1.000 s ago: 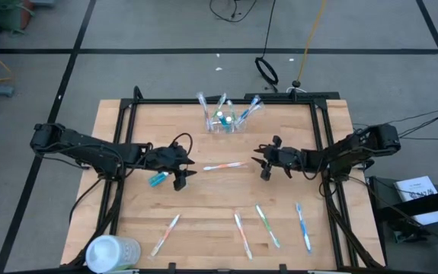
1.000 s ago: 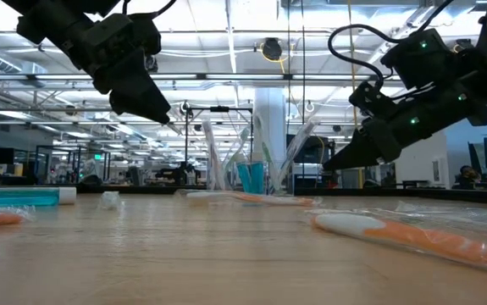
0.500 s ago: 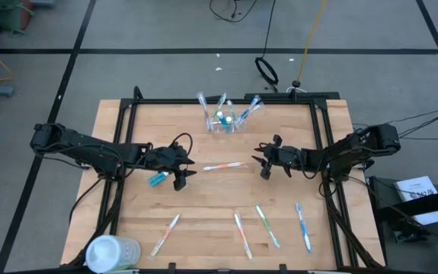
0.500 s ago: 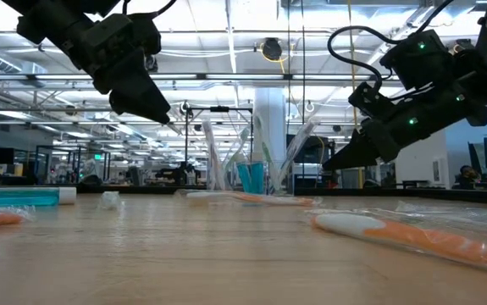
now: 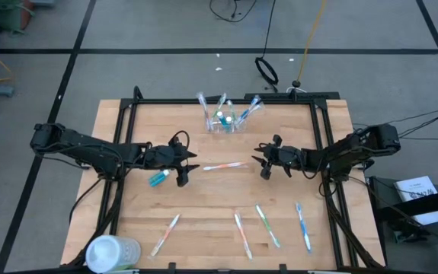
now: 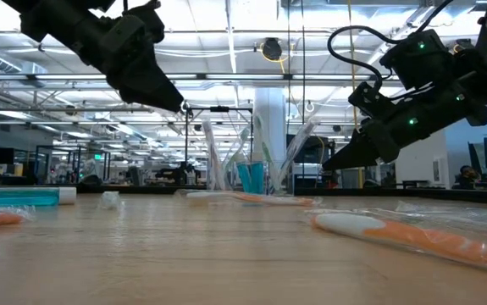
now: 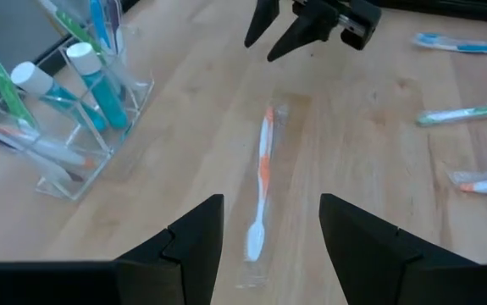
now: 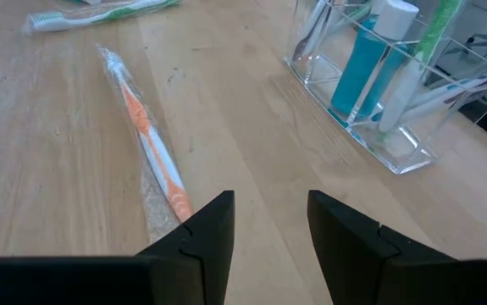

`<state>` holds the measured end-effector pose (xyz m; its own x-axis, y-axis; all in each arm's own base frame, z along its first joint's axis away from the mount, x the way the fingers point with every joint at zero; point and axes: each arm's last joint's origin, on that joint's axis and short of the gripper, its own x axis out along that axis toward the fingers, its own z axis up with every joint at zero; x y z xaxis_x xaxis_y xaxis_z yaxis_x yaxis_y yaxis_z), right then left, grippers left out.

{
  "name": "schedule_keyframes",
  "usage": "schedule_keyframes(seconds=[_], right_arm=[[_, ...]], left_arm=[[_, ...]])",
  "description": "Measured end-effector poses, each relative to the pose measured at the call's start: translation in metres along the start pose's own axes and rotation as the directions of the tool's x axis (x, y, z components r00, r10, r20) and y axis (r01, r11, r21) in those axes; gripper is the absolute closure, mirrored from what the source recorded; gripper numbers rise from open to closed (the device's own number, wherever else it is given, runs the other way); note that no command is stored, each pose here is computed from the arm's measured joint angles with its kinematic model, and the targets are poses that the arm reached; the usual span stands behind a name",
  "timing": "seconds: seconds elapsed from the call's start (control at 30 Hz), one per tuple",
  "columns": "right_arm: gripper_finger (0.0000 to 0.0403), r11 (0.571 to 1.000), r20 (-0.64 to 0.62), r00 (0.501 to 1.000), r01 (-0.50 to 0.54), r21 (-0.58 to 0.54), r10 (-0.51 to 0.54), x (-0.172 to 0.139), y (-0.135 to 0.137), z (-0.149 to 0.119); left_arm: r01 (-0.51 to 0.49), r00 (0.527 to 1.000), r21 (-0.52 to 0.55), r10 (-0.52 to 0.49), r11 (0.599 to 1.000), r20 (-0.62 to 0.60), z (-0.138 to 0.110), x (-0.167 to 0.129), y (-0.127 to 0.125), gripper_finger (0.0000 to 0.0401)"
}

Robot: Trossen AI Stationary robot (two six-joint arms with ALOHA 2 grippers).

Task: Pick & Place toothbrushing station
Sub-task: Put the green toothbrush into the transparent organizer

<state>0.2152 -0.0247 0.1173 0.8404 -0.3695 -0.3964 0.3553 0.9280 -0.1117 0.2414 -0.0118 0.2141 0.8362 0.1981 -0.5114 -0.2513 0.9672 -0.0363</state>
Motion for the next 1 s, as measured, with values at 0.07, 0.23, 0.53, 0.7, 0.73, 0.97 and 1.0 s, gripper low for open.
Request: schedule_keyframes(seconds=[0.07,0.23,0.53,0.7,0.73,0.97,1.0], right_arm=[[0.0261,1.0,0.0,1.0,0.0,0.0,0.0,0.0,0.0,0.0],[0.0261,1.0,0.003,1.0,0.0,0.017,0.0,0.0,0.0,0.0],[0.0261,0.998,0.05,0.998,-0.046,0.033,0.045,-0.001,0.003,0.005],[0.0261,0.997,0.051,0.998,-0.043,0.061,0.04,-0.001,0.003,0.005],[0.0261,0.997,0.051,0.998,-0.043,0.063,0.04,-0.001,0.003,0.005],[0.0261,0.997,0.05,0.998,-0.043,0.063,0.039,-0.001,0.003,0.005],[0.0261,0.997,0.05,0.998,-0.043,0.062,0.039,-0.001,0.003,0.005]], left_arm=[[-0.002,1.0,0.005,0.002,1.0,0.003,0.0,0.0,0.0,0.0199],[0.0,1.0,0.021,-0.001,1.0,0.025,0.002,0.0,0.0,0.0199],[0.003,0.998,0.058,-0.006,0.998,0.057,0.006,0.0,-0.001,0.0199],[0.049,0.998,0.064,-0.051,0.997,0.031,0.004,0.0,-0.002,0.0199],[0.077,0.997,0.068,-0.077,0.995,0.008,0.002,0.0,-0.002,0.0199],[0.133,0.963,-0.02,-0.134,0.991,-0.235,-0.021,-0.003,-0.003,0.0199],[0.116,0.959,0.0,-0.112,0.993,-0.262,-0.024,-0.004,-0.002,0.0199]])
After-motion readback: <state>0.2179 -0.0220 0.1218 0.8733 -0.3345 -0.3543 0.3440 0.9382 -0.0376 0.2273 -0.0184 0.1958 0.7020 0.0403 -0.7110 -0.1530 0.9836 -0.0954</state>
